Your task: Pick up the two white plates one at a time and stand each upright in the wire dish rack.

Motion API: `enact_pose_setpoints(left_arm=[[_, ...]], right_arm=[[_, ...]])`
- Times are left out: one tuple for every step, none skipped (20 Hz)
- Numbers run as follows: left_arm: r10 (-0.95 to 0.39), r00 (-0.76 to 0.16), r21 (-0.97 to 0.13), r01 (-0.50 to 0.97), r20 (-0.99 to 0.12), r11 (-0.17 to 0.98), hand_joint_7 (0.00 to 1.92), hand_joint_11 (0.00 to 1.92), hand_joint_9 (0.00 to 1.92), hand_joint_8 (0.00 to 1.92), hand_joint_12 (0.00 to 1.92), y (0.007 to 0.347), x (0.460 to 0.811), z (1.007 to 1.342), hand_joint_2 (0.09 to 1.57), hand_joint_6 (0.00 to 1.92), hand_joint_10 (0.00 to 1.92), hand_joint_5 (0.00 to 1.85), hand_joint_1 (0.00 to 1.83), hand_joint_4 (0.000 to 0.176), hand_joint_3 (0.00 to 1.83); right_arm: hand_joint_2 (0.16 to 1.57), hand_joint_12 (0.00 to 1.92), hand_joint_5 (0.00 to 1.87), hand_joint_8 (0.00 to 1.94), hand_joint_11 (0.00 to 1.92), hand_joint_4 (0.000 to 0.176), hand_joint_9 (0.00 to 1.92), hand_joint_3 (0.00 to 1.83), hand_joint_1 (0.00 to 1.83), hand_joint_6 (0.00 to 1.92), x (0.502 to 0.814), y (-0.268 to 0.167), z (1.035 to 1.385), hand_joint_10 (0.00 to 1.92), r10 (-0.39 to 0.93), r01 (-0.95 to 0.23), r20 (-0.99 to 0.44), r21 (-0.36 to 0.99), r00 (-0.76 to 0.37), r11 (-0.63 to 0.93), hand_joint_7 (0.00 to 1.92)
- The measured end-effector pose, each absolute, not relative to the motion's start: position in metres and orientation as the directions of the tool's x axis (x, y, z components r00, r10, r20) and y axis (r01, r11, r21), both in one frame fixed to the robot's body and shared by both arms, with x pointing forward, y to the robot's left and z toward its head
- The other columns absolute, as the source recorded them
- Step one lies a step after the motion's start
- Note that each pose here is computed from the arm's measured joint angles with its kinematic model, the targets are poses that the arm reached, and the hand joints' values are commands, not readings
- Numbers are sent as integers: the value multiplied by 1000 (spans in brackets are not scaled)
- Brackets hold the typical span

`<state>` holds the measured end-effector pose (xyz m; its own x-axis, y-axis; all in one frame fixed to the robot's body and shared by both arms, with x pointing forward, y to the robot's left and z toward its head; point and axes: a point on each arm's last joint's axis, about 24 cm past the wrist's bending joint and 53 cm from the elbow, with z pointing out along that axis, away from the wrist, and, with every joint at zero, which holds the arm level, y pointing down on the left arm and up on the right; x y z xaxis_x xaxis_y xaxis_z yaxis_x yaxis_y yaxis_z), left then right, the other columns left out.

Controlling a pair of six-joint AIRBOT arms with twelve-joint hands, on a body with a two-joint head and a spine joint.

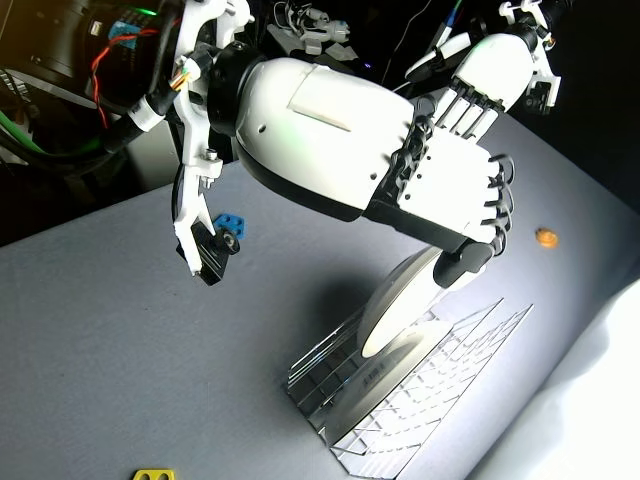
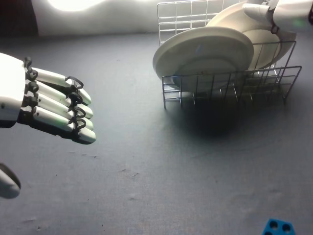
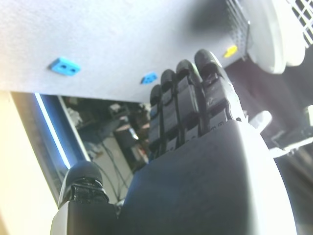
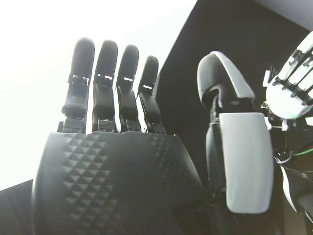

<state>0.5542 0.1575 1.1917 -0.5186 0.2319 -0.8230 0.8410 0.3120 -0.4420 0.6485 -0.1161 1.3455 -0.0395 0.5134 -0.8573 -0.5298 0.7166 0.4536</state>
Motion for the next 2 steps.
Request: enact_pose_setpoints(left_arm=[[230,-519,-443,841,-823,312,758,319,725,26,753,157,554,1192,1183,21,54,627,15,0,1],[234,-518,-440,841,-823,313,894,328,836,54,1012,158,554,1191,1210,25,112,735,35,0,1]], right_arm=[[1243,1920,53,1825,199,0,115,37,805,1691,648,-116,1346,1884,506,-533,-862,444,-35,720,107],[1262,1921,10,1918,274,0,185,37,812,1860,648,-115,1346,1914,497,-537,-867,433,-30,724,140]])
